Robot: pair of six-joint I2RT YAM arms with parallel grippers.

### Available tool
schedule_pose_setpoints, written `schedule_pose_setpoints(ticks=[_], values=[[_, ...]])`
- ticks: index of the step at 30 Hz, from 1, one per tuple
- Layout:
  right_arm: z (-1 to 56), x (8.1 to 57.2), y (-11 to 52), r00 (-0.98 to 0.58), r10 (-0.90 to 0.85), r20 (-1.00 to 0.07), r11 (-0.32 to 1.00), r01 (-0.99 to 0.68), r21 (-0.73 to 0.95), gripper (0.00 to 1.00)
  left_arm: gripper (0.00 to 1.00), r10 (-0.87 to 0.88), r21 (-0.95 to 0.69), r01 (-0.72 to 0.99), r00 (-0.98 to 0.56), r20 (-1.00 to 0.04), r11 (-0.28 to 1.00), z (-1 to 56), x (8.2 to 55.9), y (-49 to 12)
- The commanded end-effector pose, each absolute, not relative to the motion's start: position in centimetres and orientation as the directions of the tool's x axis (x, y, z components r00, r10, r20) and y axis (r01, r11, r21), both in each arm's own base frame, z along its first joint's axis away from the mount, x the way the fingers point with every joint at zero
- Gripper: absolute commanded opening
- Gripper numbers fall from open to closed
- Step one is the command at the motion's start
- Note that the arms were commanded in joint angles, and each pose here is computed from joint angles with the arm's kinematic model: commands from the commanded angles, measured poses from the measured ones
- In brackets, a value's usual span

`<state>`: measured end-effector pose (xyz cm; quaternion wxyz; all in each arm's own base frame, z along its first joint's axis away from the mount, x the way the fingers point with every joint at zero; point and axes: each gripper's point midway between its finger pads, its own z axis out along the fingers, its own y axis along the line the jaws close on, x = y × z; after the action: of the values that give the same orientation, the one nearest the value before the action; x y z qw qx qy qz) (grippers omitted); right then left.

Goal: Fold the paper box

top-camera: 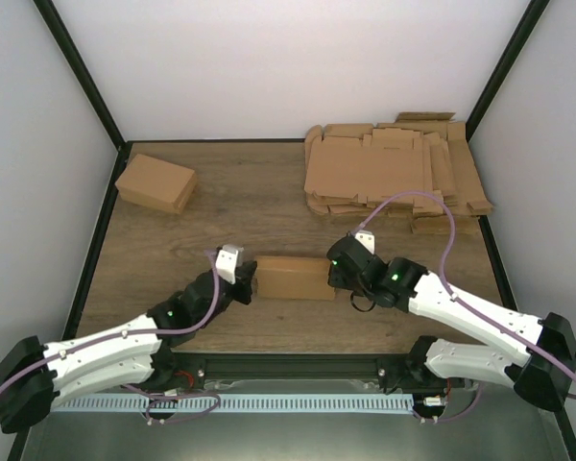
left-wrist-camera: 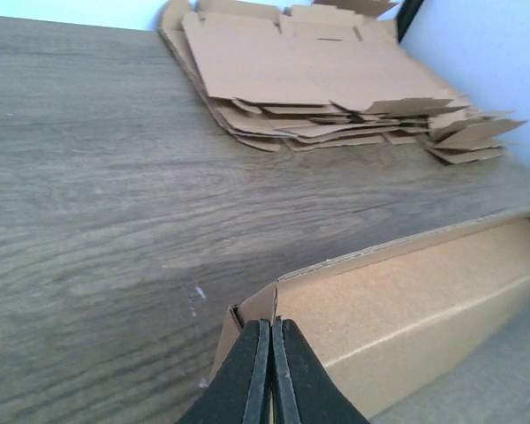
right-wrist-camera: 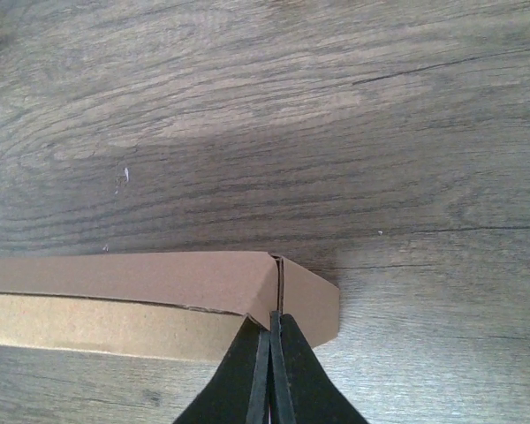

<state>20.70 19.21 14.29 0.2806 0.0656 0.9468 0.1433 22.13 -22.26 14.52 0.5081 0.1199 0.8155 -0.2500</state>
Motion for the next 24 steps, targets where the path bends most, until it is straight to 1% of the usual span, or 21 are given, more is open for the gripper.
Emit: schedule_pose_setpoints(ticks=[1,4,7,8,10,11,12,14,16,18,20,22,24], values=[[6.8,15.5,15.6,-0.95,0.067,-0.304,0.995,0.04,0.093,0.01,0.04,0.022,-0.335,0.497,-0.583,-0.812,0.801,9.6,18.5,-22.0],[6.4,15.5,15.5,-0.951,0.06,-0.304,0.996,0.035,0.088,0.01,0.04,0.018,-0.353,0.504,-0.593,-0.805,0.788,9.4,18.1,-22.0],[7.2,16.0,15.8,-0.943,0.062,-0.328,0.995,0.031,0.097,0.01,0.04,0.017,-0.358,0.512,-0.591,-0.807,0.781,10.0,18.0,-22.2],[7.5,16.1,15.9,-0.94,0.064,-0.335,0.994,0.031,0.103,0.01,0.07,0.018,-0.356,0.511,-0.59,-0.807,0.782,10.4,18.1,-22.3],[8.2,16.5,16.1,-0.933,0.069,-0.353,0.992,0.027,0.12,0.01,0.23,-0.012,-0.363,0.511,-0.567,-0.824,0.779,12.4,18.4,-22.3],[8.5,16.6,16.2,-0.93,0.073,-0.361,0.992,0.03,0.124,0.01,0.33,-0.024,-0.364,0.507,-0.558,-0.83,0.781,13.4,18.6,-22.2],[8.7,16.7,16.2,-0.927,0.074,-0.368,0.992,0.03,0.123,0.01,0.4,-0.036,-0.367,0.502,-0.553,-0.833,0.783,14.3,18.7,-22.1],[9.0,16.9,16.2,-0.923,0.077,-0.378,0.992,0.032,0.126,0.01,0.51,-0.071,-0.381,0.483,-0.544,-0.836,0.788,16.5,19.0,-21.8],[9.1,17.0,16.1,-0.921,0.082,-0.382,0.991,0.036,0.125,0.01,0.58,-0.104,-0.398,0.452,-0.547,-0.83,0.798,18.0,19.1,-21.1],[8.9,17.0,16.1,-0.921,0.084,-0.381,0.992,0.04,0.121,0.01,0.68,-0.171,-0.438,0.387,-0.559,-0.812,0.812,19.3,19.3,-20.1],[8.8,17.0,16.1,-0.921,0.084,-0.38,0.992,0.04,0.121,0.01,0.79,-0.289,-0.509,0.253,-0.585,-0.758,0.823,20.0,19.7,-18.5],[8.8,17.0,16.1,-0.921,0.085,-0.38,0.992,0.042,0.12,0.01,0.85,-0.357,-0.553,0.189,-0.588,-0.725,0.811,21.1,20.1,-18.0],[8.9,17.0,16.1,-0.92,0.087,-0.383,0.992,0.043,0.123,0.01,0.91,-0.429,-0.603,0.086,-0.624,-0.653,0.793,21.3,20.5,-17.7]])
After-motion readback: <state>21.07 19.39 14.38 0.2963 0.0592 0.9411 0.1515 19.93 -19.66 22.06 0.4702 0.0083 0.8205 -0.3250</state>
